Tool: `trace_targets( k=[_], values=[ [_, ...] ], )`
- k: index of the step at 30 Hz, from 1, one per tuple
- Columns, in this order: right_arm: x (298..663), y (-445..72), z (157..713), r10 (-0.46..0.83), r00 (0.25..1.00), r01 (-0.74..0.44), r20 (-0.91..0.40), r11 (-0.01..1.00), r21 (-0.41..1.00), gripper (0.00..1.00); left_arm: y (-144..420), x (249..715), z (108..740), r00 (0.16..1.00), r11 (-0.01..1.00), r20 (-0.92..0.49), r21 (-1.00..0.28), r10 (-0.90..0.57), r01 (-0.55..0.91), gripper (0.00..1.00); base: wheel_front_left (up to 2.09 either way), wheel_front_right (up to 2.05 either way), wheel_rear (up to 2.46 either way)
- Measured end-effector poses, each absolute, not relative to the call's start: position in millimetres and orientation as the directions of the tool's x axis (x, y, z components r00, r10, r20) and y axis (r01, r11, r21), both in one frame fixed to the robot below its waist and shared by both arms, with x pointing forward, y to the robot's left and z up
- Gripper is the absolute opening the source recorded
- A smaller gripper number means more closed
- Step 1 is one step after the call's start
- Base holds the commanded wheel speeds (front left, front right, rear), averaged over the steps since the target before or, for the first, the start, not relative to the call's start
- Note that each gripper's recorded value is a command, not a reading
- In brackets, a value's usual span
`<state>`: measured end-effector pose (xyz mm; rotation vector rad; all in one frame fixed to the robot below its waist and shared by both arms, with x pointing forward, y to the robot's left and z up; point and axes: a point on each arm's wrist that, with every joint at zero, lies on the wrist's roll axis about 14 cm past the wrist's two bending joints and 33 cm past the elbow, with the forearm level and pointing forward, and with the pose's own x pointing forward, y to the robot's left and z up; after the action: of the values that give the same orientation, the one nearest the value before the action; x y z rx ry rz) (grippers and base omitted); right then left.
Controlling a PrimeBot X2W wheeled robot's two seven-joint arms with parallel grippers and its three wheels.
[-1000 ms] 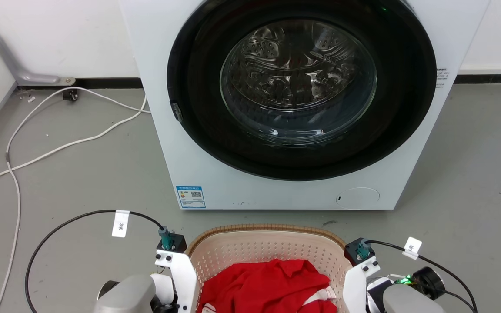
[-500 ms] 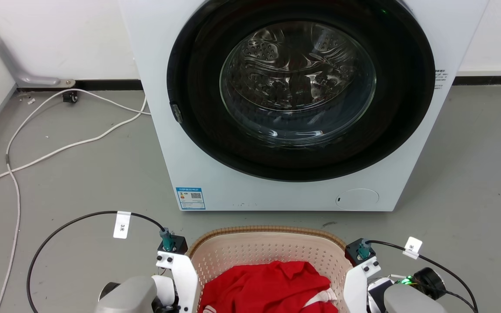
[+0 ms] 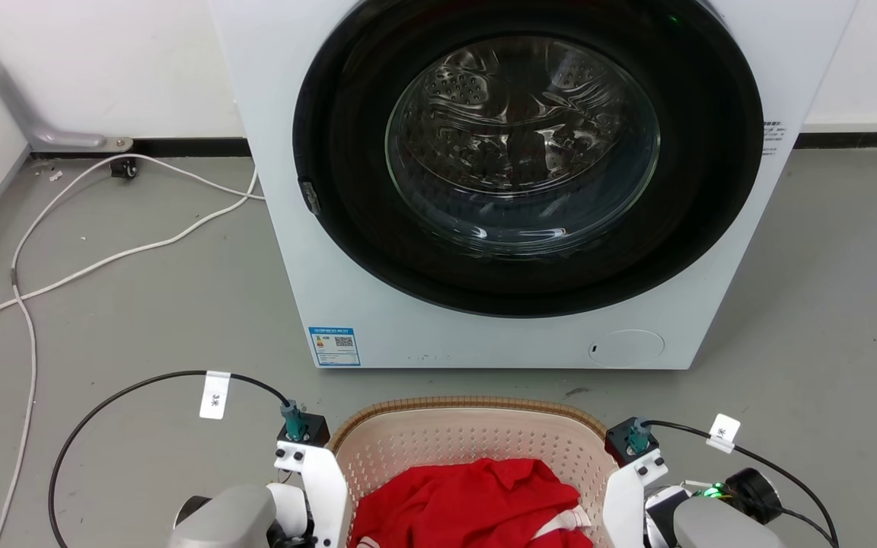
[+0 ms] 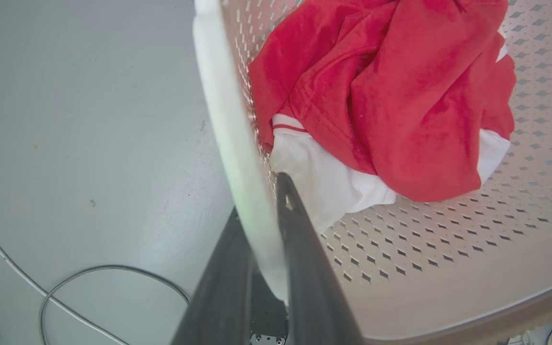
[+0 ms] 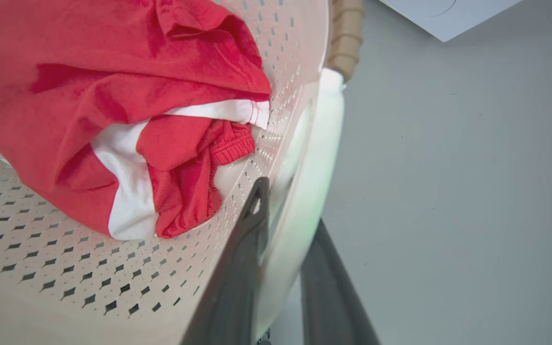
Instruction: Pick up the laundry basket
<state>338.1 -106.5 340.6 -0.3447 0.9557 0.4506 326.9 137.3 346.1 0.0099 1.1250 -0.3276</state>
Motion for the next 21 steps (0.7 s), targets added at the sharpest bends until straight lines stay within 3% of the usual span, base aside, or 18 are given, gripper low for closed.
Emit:
trace_targets(
  k=[21],
  values=[
    [335.9,-106.4,338.3,0.217,0.486,-0.518,-0.847,0.852,-0.078,0.00,137.0,325.2,344.3,0.382,0.952,-0.888,-0.161,-0.255,0.261,0.00,0.00,0.00,0.00]
  ],
)
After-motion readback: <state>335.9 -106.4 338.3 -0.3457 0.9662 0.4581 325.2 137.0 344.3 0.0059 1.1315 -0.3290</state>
